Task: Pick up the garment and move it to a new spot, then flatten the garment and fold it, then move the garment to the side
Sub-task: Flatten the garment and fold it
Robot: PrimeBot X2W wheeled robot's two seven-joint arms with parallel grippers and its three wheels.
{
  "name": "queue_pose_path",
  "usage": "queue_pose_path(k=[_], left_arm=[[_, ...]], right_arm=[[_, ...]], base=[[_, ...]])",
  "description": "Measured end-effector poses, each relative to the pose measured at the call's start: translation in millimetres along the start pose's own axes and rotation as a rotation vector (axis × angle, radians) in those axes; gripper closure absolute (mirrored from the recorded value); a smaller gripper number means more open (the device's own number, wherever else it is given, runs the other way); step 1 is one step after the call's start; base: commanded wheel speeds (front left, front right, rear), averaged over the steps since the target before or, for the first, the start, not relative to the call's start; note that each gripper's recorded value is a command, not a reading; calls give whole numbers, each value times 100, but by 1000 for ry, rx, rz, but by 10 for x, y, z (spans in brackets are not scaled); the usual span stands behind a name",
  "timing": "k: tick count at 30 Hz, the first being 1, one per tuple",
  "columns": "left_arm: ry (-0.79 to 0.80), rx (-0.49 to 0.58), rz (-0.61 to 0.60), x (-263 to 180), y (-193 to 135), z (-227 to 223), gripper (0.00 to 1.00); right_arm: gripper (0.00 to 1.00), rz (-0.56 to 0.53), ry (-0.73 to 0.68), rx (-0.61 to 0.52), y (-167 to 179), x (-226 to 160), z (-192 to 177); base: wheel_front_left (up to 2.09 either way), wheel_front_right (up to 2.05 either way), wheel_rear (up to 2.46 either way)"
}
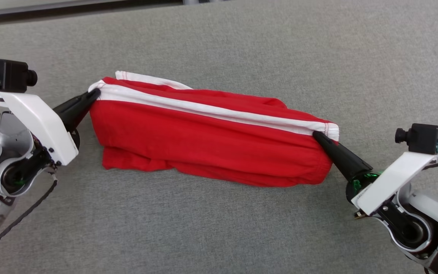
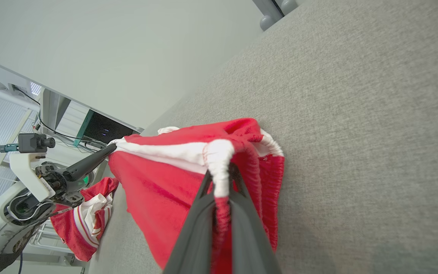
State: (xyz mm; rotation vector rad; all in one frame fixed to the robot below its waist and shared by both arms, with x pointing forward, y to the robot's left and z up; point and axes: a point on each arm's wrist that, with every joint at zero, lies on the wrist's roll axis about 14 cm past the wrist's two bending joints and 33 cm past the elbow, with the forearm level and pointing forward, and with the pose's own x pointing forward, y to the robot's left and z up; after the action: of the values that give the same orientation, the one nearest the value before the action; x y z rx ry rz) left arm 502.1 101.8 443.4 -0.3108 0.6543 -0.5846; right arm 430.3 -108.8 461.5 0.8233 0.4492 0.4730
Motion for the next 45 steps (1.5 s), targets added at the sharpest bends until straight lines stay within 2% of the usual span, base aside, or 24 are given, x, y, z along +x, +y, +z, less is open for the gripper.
queue_pose_path(k=[9,15,16,17,18,19,20,29,33,40,45], left_arm=[[73,-48,5,420,188,-193,100],[108,-65,17,484,251,-295,100],[109,-68,22,475,264,-300,100],[113,-74,25,468,269,-311,100],[129,-77,28,454,274,-343,81],[142,-76,30,438,273,-367,25],[140,-75,28,423,266,-363,0],[71,-51,16,127,126,-175,0],[95,-71,19,-51,78,-265,0],[220,-183,1,-154,0,-567,0],[253,-259,23,-58,101,-613,0]], right_arm=[[100,-32,-34,7,-164,157,20],[100,-45,-41,-11,-222,237,29],[97,-42,-41,-9,-210,246,22],[71,-39,-38,-7,-195,254,7],[30,-34,-35,-6,-175,261,-7],[0,-31,-33,-6,-163,263,-13],[0,-31,-33,-8,-158,260,-14],[0,-53,-45,-14,-133,39,-5],[0,-52,-69,-24,-75,-66,51],[0,-60,-153,-30,-60,-210,292],[0,-81,-218,-36,-140,-270,475]], base=[[0,0,0],[0,0,0],[0,0,0],[0,0,0],[0,0,0],[0,0,0],[0,0,0],[0,0,0],[0,0,0],[0,0,0],[0,0,0]])
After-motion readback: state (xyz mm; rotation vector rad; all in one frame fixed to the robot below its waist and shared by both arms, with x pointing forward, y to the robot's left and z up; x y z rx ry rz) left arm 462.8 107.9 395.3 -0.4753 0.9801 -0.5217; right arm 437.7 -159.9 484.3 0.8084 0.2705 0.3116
